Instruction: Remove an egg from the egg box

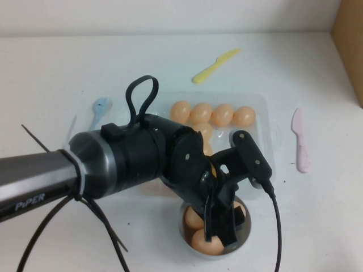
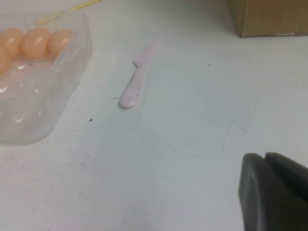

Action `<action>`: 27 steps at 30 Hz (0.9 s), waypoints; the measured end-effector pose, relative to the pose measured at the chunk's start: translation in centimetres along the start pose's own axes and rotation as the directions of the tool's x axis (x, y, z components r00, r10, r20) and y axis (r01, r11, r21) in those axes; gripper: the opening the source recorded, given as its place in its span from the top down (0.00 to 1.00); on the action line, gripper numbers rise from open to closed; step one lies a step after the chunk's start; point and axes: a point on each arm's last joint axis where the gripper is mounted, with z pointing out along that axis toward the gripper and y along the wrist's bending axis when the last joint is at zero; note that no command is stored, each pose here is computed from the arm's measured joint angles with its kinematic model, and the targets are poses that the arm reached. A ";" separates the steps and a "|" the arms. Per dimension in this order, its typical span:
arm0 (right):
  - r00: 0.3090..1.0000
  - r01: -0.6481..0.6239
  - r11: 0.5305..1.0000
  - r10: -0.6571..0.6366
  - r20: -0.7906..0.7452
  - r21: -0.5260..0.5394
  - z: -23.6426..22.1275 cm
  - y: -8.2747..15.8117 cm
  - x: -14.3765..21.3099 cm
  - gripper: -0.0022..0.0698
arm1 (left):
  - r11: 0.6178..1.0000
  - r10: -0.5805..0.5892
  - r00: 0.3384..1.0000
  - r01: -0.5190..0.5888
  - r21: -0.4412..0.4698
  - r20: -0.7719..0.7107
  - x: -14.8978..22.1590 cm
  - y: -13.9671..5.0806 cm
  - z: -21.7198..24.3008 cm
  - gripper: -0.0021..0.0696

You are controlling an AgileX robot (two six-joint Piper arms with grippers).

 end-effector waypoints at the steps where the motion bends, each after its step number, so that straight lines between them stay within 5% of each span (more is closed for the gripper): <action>1: 1.000 0.000 1.000 0.000 0.000 0.000 0.0 0.0 0.0 0.99 | 1.000 -0.002 1.000 0.002 -0.003 0.003 0.0 0.1 0.0 0.49; 8: 1.000 0.000 1.000 0.000 0.000 0.000 0.0 0.0 0.0 0.99 | 0.999 -0.040 0.999 0.041 -0.023 0.019 0.2 1.0 -0.1 0.31; 15: 1.000 0.000 1.000 0.000 0.000 0.000 0.0 0.0 0.0 0.99 | 0.996 -0.057 0.994 0.062 -0.056 0.089 -0.4 1.1 -1.7 0.29; 18: 1.000 0.000 1.000 0.000 0.000 0.000 0.0 0.0 0.0 0.99 | 0.992 -0.046 0.980 0.067 -0.102 0.195 -1.2 1.1 -4.5 0.41; 23: 1.000 0.000 1.000 0.000 0.000 0.000 0.0 0.0 0.0 0.99 | 0.976 -0.040 0.938 0.110 -0.187 0.343 -1.2 1.1 -10.6 0.83; 27: 1.000 0.000 1.000 0.000 0.000 0.000 0.0 0.0 0.0 0.99 | 0.949 -0.031 0.896 0.165 -0.269 0.443 1.1 0.8 -14.2 0.95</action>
